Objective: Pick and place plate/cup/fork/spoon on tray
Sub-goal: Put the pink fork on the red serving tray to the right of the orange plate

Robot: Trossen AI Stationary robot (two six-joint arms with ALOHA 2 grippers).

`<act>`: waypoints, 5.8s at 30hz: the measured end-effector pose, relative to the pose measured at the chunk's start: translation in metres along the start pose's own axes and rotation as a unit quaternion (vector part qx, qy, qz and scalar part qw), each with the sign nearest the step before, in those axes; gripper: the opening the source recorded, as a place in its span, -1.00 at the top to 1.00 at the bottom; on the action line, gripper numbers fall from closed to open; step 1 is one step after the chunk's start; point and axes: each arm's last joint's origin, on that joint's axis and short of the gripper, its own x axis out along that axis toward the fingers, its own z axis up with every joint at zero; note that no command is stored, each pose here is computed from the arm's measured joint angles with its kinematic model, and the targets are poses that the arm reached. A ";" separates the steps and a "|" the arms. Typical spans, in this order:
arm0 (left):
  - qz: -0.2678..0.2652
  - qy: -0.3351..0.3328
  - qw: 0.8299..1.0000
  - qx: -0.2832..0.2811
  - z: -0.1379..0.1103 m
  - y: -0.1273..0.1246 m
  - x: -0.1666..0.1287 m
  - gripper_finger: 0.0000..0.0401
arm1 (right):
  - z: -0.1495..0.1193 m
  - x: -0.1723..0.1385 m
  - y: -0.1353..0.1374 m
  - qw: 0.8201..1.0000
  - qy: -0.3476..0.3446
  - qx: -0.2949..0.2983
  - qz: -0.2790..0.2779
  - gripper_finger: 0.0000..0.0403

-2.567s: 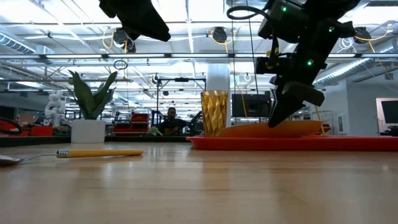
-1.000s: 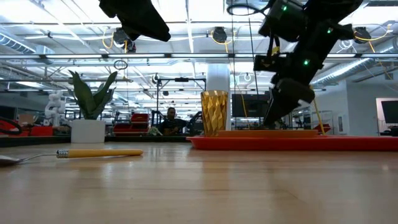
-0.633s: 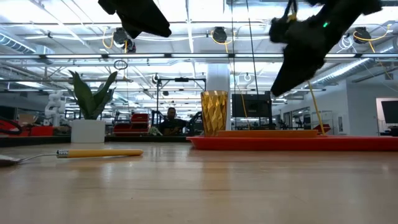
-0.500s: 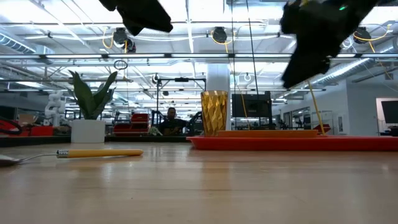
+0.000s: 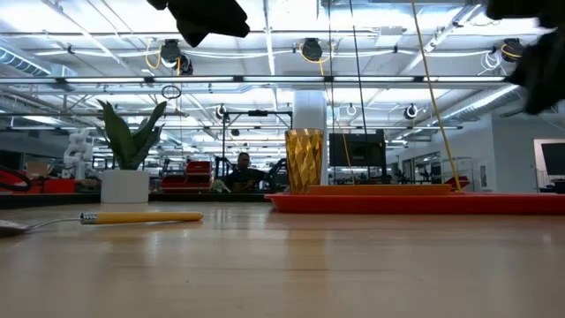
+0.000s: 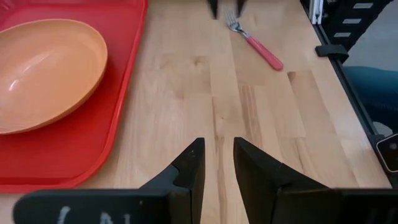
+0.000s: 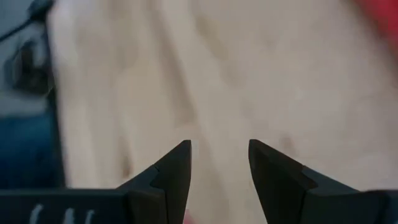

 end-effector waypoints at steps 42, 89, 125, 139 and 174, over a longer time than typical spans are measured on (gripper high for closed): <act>0.011 0.001 1.000 -0.017 0.001 0.008 0.002 0.56 | -0.076 0.049 0.020 0.921 0.190 -0.341 -0.002 0.25; -0.039 -0.042 0.998 -0.040 -0.018 0.000 0.090 0.24 | 0.028 0.049 0.016 0.825 0.042 -0.517 -0.223 0.92; -0.038 -0.060 0.984 -0.161 -0.025 0.020 0.120 0.43 | 0.064 0.056 0.016 0.719 -0.033 -0.623 -0.306 0.89; -0.024 -0.046 0.987 -0.153 -0.028 0.028 0.122 0.87 | 0.063 0.056 0.017 0.722 -0.032 -0.621 -0.302 0.89; 0.204 -0.197 0.959 0.028 0.040 0.083 0.043 0.87 | 0.073 -0.008 0.052 0.852 -0.420 -0.135 -0.283 0.01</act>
